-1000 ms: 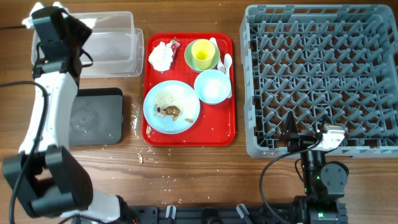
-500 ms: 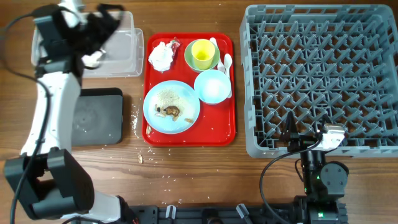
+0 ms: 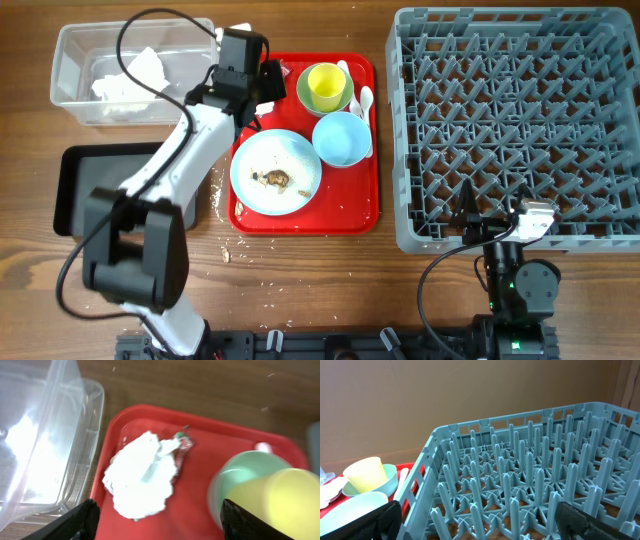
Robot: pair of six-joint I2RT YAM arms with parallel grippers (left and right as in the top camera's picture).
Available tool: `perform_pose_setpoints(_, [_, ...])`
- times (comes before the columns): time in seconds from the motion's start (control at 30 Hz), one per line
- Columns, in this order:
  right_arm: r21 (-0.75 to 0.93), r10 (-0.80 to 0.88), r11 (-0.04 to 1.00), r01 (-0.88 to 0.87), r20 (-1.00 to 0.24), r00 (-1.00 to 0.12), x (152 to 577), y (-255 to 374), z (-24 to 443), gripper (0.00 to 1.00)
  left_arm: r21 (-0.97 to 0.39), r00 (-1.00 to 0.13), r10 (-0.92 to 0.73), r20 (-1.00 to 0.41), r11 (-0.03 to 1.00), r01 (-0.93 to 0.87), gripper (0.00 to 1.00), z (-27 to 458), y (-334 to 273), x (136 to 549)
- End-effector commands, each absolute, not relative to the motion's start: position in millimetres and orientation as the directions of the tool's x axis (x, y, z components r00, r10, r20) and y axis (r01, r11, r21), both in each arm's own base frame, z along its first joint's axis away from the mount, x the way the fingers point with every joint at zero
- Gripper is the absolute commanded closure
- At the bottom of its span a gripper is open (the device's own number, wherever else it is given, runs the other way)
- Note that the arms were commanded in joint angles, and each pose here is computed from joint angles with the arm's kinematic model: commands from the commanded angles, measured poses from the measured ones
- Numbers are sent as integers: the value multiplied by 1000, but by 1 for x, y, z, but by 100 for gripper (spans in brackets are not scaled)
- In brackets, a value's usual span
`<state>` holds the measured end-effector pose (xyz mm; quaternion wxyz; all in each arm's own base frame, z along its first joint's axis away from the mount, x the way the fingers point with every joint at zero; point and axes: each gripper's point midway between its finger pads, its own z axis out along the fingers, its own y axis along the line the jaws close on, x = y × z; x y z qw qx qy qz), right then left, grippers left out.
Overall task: Sort waste into correct bins and load items into the dishwasher rack
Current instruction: 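Grasp the tissue with the left gripper and drop it into the clear bin, then grasp the red candy wrapper on the tray with the left gripper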
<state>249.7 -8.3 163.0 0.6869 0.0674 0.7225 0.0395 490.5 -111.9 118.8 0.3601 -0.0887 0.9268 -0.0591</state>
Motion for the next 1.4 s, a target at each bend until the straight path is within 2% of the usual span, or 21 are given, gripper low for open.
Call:
perform_pose_setpoints(0.0, [133, 134, 990, 36, -990, -41, 250, -8, 165, 0, -113, -751, -153, -643, 988, -105, 21, 91, -106, 497])
perform_pose_setpoints(0.07, [133, 134, 990, 37, -990, -41, 250, -8, 165, 0, -75, -766, -103, -634, 995, -71, 20, 77, -106, 498])
perform_pose_setpoints(0.3, [133, 134, 990, 36, -990, -41, 250, -8, 165, 0, -63, -801, -95, -591, 995, -71, 21, 39, -108, 499])
perform_pose_setpoints(0.53, [133, 134, 990, 37, -990, -41, 250, -8, 165, 0, -73, -811, -92, -578, 995, -61, 36, 30, -111, 498])
perform_pose_setpoints(0.57, [133, 134, 990, 37, -990, -41, 250, -8, 165, 1, -59, -815, -69, -576, 997, -43, 36, 25, -111, 499])
perform_pose_setpoints(0.63, [133, 134, 990, 37, -990, -41, 250, -8, 165, 0, -55, -821, -67, -567, 998, -44, 30, 17, -111, 499])
perform_pose_setpoints(0.73, [133, 134, 990, 36, -990, -41, 250, -8, 165, 0, -54, -824, -67, -563, 998, -44, 36, 9, -111, 500])
perform_pose_setpoints(0.77, [133, 134, 990, 36, -990, -41, 250, -8, 165, 2, -53, -826, -67, -560, 998, -44, 36, 7, -111, 499])
perform_pose_setpoints(0.83, [133, 134, 990, 36, -990, -41, 250, -8, 165, 0, -53, -825, -67, -561, 998, -44, 36, 7, -111, 500])
perform_pose_setpoints(0.87, [133, 134, 991, 37, -990, -41, 250, -8, 165, 0, -55, -823, -67, -565, 998, -43, 39, 7, -112, 500])
perform_pose_setpoints(0.9, [133, 134, 990, 36, -990, -41, 250, -8, 165, 0, -56, -820, -66, -568, 998, -41, 51, 8, -113, 501])
perform_pose_setpoints(0.93, [133, 134, 990, 36, -990, -41, 250, -8, 165, 0, -57, -820, -64, -569, 998, -39, 64, 9, -114, 501])
perform_pose_setpoints(0.97, [133, 134, 990, 36, -990, -41, 250, -8, 165, 0, -59, -815, -63, -575, 998, -35, 85, 14, -116, 501])
perform_pose_setpoints(1.03, [133, 134, 990, 37, -990, -41, 250, -8, 165, 0, -70, -802, -68, -594, 997, -32, 94, 30, -120, 502])
perform_pose_setpoints(1.2, [133, 134, 990, 36, -990, -41, 250, -8, 165, 0, -118, -766, -119, -632, 991, -57, 96, 83, -122, 494])
perform_pose_setpoints(1.37, [133, 134, 990, 36, -990, -41, 250, -8, 165, 0, -142, -760, -153, -631, 987, -81, 96, 117, -117, 478])
